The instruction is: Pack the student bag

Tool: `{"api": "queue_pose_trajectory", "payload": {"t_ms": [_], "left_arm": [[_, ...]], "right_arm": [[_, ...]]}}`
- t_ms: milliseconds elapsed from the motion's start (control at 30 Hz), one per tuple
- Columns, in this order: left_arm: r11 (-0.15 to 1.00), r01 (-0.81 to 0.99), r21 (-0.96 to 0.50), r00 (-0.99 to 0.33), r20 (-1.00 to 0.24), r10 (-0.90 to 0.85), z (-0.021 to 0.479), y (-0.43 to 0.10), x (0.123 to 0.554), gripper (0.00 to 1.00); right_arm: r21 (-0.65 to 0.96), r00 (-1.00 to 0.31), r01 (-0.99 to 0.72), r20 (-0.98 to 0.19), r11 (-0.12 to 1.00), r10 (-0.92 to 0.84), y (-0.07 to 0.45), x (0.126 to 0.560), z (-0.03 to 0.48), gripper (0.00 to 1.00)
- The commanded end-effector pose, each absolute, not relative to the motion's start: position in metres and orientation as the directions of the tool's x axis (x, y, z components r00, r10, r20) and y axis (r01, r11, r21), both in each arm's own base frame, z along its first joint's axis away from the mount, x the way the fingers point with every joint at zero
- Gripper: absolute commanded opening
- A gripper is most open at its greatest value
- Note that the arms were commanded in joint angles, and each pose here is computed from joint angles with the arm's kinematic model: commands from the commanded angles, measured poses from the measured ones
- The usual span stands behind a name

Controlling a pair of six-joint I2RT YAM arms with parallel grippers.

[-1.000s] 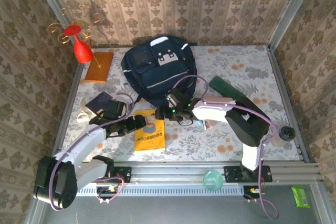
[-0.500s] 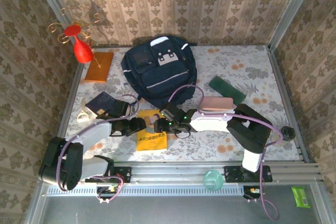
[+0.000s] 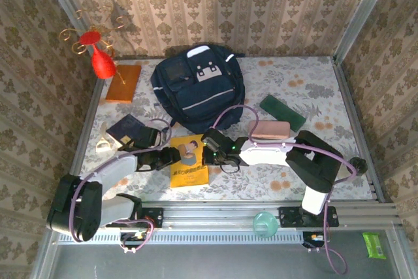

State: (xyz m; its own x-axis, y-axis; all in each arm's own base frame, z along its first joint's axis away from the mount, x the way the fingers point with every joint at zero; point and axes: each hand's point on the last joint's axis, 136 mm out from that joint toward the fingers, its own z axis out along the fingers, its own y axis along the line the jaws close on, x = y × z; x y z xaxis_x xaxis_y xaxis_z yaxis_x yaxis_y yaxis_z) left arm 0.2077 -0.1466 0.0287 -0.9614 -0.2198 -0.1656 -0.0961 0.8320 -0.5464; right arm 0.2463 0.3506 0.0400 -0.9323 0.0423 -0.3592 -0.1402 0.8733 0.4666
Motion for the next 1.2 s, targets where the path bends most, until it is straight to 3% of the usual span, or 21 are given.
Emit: {"api": "queue_pose_trajectory", "payload": {"t_ms": [0, 133, 267, 367, 433, 533, 767, 900, 1167], "left_arm": [[0.770, -0.084, -0.632, -0.956, -0.166, -0.240, 0.040, -0.149, 0.206, 0.57], [0.759, -0.092, -0.645, -0.936, -0.205, -0.287, 0.052, -0.139, 0.213, 0.63], [0.790, -0.109, -0.604, -0.941, -0.193, -0.277, 0.046, -0.134, 0.209, 0.64], [0.797, -0.111, -0.594, -0.949, -0.175, -0.262, 0.039, -0.137, 0.207, 0.64], [0.802, -0.107, -0.587, -0.953, -0.171, -0.252, 0.036, -0.139, 0.206, 0.64], [0.815, -0.102, -0.570, -0.958, -0.164, -0.235, 0.029, -0.142, 0.204, 0.63], [0.809, -0.105, -0.578, -0.968, -0.127, -0.216, 0.016, -0.149, 0.197, 0.47], [0.795, -0.103, -0.598, -0.966, -0.130, -0.223, 0.019, -0.152, 0.197, 0.41], [0.797, -0.092, -0.597, -0.960, -0.158, -0.230, 0.022, -0.150, 0.201, 0.39]], "right_arm": [[0.629, -0.870, -0.331, -0.492, 0.703, 0.032, 0.393, 0.251, 0.111, 0.00], [0.578, -0.879, -0.301, -0.477, 0.759, 0.014, 0.377, 0.252, 0.104, 0.01], [0.481, -0.905, -0.225, -0.424, 0.847, 0.000, 0.357, 0.253, 0.078, 0.38], [0.494, -0.914, -0.201, -0.404, 0.846, 0.019, 0.360, 0.252, 0.071, 0.57], [0.482, -0.918, -0.192, -0.396, 0.855, 0.017, 0.361, 0.252, 0.064, 0.65], [0.468, -0.923, -0.186, -0.384, 0.864, 0.009, 0.362, 0.251, 0.053, 0.67], [0.527, -0.936, -0.208, -0.351, 0.824, -0.012, 0.386, 0.246, 0.042, 0.59], [0.577, -0.933, -0.225, -0.359, 0.785, -0.003, 0.399, 0.247, 0.048, 0.40], [0.652, -0.908, -0.277, -0.417, 0.706, 0.030, 0.410, 0.257, 0.078, 0.06]]}}
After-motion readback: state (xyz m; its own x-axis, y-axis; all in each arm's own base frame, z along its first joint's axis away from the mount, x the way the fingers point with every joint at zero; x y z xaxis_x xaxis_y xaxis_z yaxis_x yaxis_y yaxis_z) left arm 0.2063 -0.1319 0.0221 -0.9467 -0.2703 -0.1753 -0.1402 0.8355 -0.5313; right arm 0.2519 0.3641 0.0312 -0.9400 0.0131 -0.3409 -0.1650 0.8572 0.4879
